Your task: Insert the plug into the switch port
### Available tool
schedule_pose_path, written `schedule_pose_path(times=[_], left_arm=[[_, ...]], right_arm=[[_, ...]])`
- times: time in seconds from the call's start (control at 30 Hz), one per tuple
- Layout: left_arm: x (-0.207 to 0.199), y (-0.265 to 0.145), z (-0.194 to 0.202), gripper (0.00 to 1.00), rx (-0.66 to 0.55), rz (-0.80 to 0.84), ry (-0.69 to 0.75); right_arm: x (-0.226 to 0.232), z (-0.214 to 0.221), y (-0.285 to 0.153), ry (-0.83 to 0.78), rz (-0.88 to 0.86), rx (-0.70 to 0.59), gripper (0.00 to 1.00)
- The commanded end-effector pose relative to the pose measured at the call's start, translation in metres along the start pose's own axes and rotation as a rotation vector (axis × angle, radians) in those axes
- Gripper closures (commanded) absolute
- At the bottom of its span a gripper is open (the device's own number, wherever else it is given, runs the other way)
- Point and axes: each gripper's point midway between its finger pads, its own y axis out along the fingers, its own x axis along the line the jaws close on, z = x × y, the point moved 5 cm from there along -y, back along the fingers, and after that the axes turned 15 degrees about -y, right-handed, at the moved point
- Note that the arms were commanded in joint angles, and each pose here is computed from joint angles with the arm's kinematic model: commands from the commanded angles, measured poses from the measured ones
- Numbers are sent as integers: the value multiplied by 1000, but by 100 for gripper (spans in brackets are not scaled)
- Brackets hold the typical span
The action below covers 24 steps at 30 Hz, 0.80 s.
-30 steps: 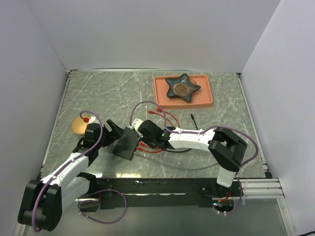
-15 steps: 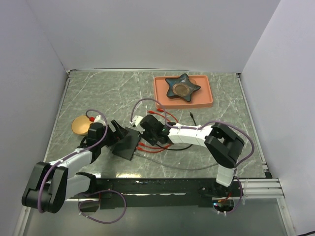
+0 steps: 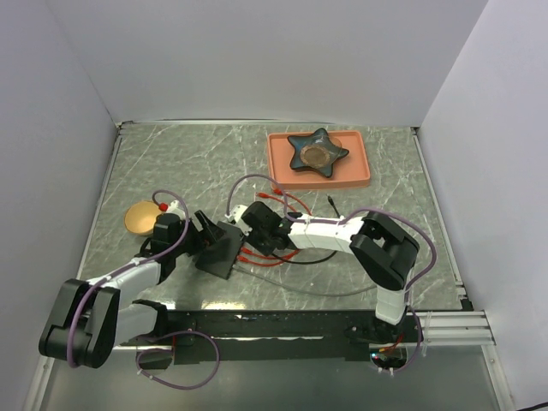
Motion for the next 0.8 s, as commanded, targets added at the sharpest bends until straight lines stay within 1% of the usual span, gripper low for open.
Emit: schedule_pose_path(times=[0.0, 0.13, 0.23, 0.33, 0.77], left_arm=[[-10, 1, 1, 12, 30, 70, 39], [-14, 2, 0, 12, 33, 88, 45], [-15, 2, 1, 17, 48, 96, 51], [-13, 1, 2, 18, 43, 86, 53], [-11, 4, 1, 18, 49, 71, 53]], right_arm=[[-7, -14, -3, 20, 17, -40, 100], [-6, -16, 0, 17, 12, -38, 100], [-6, -17, 3, 13, 11, -34, 100], [-6, -19, 8, 13, 1, -32, 100], [-8, -25, 15, 37, 16, -48, 100]])
